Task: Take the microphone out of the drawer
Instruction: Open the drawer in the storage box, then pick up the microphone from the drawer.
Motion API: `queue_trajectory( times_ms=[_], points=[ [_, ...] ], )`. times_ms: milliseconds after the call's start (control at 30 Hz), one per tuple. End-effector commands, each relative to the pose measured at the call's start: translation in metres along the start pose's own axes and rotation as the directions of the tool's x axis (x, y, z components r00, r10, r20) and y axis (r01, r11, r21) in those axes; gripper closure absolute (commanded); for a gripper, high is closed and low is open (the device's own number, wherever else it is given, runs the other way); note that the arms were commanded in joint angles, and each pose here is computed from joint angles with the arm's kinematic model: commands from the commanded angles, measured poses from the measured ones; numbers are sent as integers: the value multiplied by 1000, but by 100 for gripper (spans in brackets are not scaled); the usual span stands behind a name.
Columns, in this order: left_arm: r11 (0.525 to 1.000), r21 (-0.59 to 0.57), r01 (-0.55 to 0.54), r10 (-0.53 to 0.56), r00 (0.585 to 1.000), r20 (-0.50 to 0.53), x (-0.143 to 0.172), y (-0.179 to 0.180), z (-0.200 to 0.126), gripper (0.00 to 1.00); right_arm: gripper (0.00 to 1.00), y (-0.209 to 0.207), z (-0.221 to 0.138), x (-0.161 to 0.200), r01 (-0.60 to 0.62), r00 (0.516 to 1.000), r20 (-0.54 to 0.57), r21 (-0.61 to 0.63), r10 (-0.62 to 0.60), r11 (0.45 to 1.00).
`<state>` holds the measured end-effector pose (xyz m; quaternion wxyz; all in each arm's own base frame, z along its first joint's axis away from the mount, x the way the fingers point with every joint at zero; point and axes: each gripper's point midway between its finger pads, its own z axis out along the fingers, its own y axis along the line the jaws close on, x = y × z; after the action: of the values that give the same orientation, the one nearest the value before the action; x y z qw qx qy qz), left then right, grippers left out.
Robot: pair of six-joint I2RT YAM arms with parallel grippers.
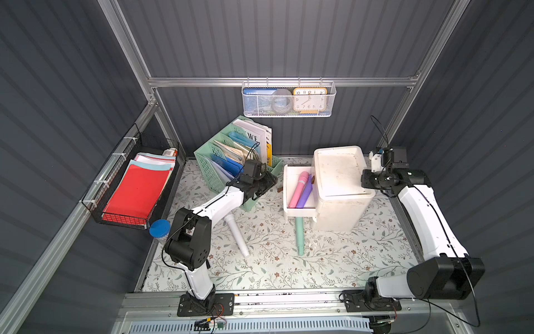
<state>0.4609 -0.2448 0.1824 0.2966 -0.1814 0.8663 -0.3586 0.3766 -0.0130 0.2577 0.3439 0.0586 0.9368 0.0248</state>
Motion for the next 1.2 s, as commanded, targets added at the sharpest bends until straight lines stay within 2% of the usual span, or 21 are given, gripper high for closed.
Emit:
queue_trajectory(
  times_ms=[0, 267, 500, 767, 1167],
  points=[
    [997, -21, -80, 80, 997, 9, -5, -9, -7, 49, 100, -5, 14, 45, -112, 975, -192, 11, 112, 994],
    [967, -3, -254, 254, 967, -35, 1, -46, -4, 50, 100, -3, 15, 47, -113, 974, -197, -5, 110, 994],
    [900, -7, -436, 432, 894, -123, 16, -69, 12, 51, 100, 2, 15, 46, -116, 974, -197, -32, 107, 993],
    [855, 1, -518, 507, 836, -212, 38, -76, 33, 52, 100, 5, 16, 47, -118, 973, -204, -49, 106, 992],
    [806, -29, -591, 555, 772, -309, 69, -62, 54, 52, 100, 6, 17, 49, -122, 972, -210, -55, 108, 991]
  ],
)
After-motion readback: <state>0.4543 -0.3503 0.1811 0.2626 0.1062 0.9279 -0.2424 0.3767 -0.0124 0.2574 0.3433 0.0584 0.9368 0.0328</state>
